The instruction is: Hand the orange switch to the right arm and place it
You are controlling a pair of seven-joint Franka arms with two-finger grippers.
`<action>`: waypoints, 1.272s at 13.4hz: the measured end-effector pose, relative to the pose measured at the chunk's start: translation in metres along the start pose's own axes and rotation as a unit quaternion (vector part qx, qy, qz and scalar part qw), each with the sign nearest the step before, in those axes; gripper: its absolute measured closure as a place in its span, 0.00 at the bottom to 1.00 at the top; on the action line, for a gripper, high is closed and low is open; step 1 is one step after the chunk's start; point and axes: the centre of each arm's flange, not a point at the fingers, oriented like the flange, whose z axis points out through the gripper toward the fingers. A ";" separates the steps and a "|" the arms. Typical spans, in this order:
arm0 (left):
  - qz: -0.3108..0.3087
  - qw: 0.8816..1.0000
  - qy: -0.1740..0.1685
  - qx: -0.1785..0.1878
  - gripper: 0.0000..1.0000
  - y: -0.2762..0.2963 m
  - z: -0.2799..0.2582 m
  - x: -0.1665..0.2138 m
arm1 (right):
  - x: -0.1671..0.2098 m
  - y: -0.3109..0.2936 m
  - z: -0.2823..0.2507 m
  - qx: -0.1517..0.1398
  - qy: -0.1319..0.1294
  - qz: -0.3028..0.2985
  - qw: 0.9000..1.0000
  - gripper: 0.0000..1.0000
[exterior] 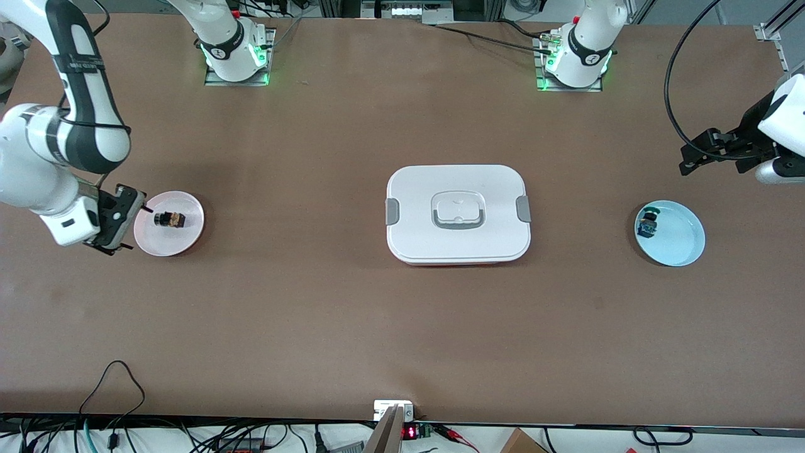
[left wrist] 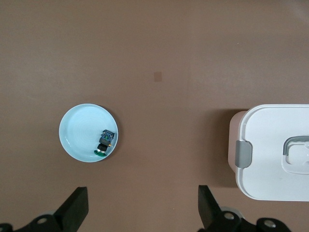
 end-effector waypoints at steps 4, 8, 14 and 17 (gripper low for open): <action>-0.002 1.000 -0.010 0.000 0.00 -0.002 0.002 -0.002 | 0.014 -0.002 -0.043 0.003 0.003 0.147 0.989 0.00; -0.004 1.000 -0.023 0.002 0.00 -0.004 0.004 -0.005 | 0.041 -0.014 -0.068 0.000 0.007 0.367 0.930 0.00; -0.007 1.000 -0.029 0.002 0.00 -0.007 0.006 -0.005 | 0.088 -0.060 -0.107 0.045 -0.048 0.518 0.853 0.00; -0.012 1.000 -0.029 0.002 0.00 -0.011 0.005 -0.005 | 0.090 -0.062 -0.161 0.019 -0.049 0.519 0.853 0.00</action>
